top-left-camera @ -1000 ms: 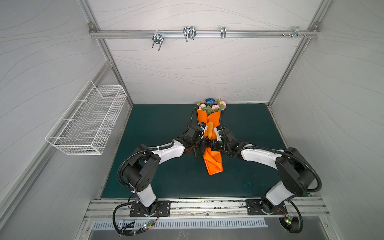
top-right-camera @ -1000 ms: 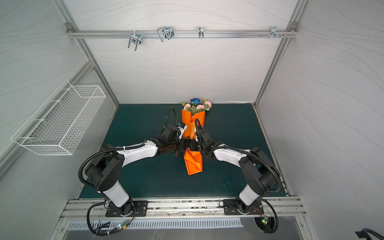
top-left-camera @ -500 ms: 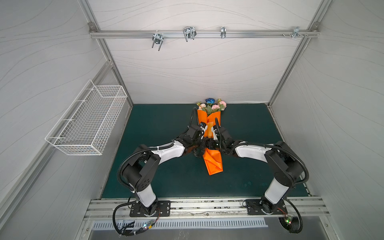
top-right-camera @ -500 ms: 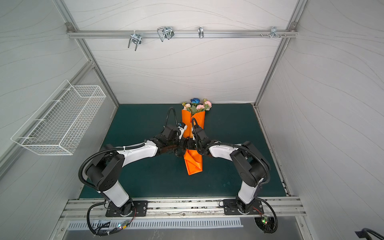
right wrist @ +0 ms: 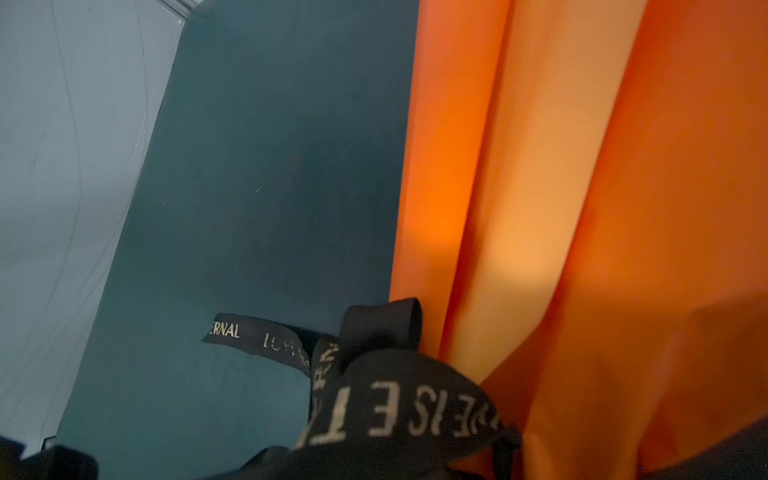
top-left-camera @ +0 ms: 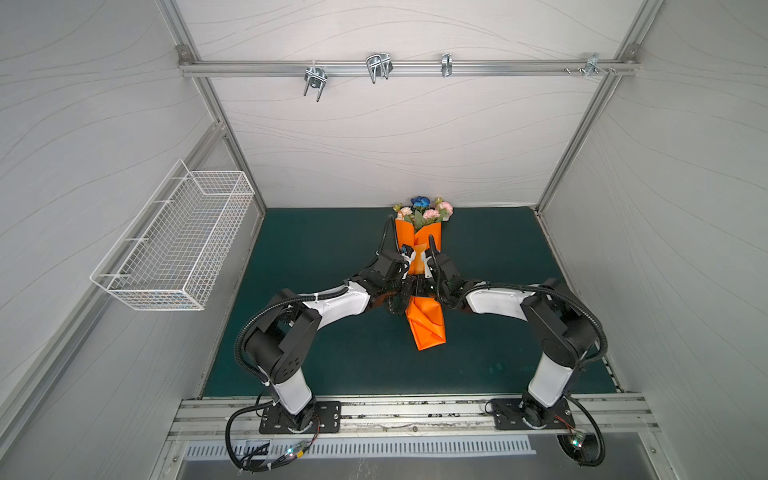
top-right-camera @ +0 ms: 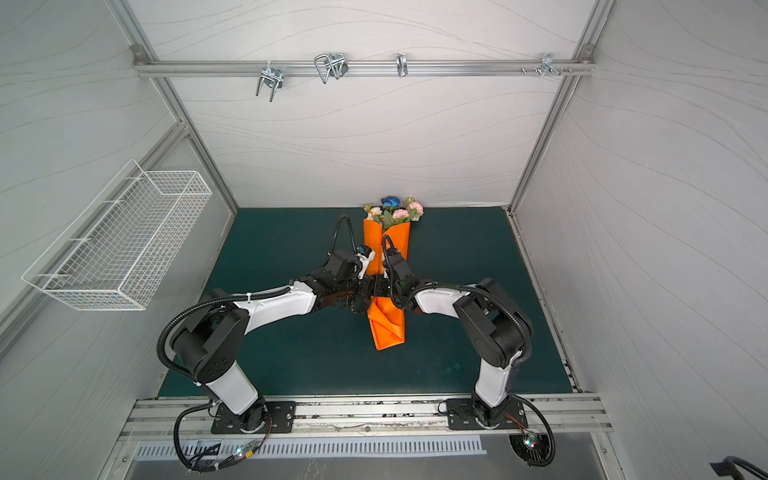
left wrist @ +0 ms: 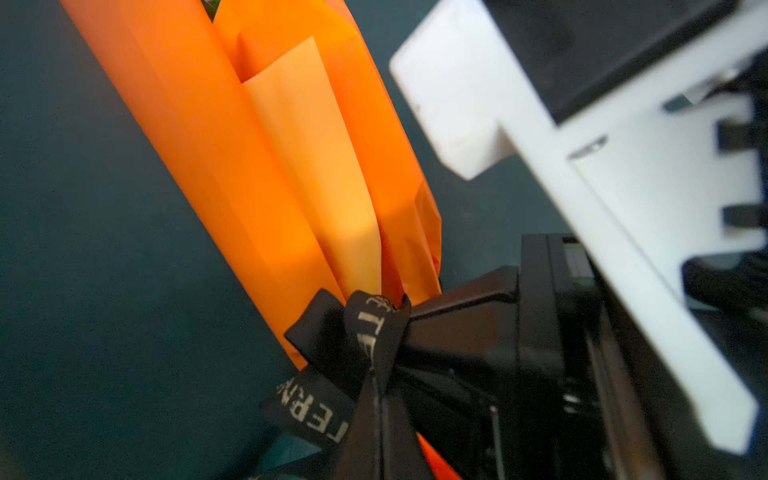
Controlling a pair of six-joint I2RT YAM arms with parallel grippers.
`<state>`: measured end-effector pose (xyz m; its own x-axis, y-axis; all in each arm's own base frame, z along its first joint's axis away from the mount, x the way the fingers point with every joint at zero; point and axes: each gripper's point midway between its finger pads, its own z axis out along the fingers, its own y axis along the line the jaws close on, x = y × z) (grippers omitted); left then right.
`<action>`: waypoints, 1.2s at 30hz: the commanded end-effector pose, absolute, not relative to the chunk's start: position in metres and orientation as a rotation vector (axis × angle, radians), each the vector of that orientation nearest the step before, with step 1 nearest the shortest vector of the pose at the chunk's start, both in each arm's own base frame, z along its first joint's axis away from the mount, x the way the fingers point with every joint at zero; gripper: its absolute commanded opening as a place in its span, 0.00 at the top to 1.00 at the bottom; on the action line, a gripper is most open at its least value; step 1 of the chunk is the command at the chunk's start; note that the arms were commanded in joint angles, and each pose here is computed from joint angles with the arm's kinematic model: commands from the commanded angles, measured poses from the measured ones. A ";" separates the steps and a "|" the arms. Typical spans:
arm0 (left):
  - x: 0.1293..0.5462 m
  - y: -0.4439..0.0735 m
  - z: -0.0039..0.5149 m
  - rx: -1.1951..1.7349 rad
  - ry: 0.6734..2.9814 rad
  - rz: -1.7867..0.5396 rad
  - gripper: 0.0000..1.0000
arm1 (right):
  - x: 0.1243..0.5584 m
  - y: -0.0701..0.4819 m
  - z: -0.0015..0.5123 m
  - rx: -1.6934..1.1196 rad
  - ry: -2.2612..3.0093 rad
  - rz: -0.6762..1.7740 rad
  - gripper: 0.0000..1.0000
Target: Tie the bouquet of fake flowers
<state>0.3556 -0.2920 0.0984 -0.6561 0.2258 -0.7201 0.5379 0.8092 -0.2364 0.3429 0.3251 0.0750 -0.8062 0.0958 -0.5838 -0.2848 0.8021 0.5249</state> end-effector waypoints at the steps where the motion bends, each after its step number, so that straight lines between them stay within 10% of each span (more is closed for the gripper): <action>1: 0.355 -0.295 0.108 0.541 2.246 -0.599 1.00 | 0.359 0.321 0.083 -0.057 2.327 0.813 1.00; 11: 0.344 -0.294 0.080 0.527 2.295 -0.639 1.00 | 0.333 0.303 0.084 -0.096 2.386 0.804 0.74; 36: 0.335 -0.298 0.077 0.577 2.249 -0.668 1.00 | 0.338 0.305 0.120 -0.416 2.541 0.668 0.73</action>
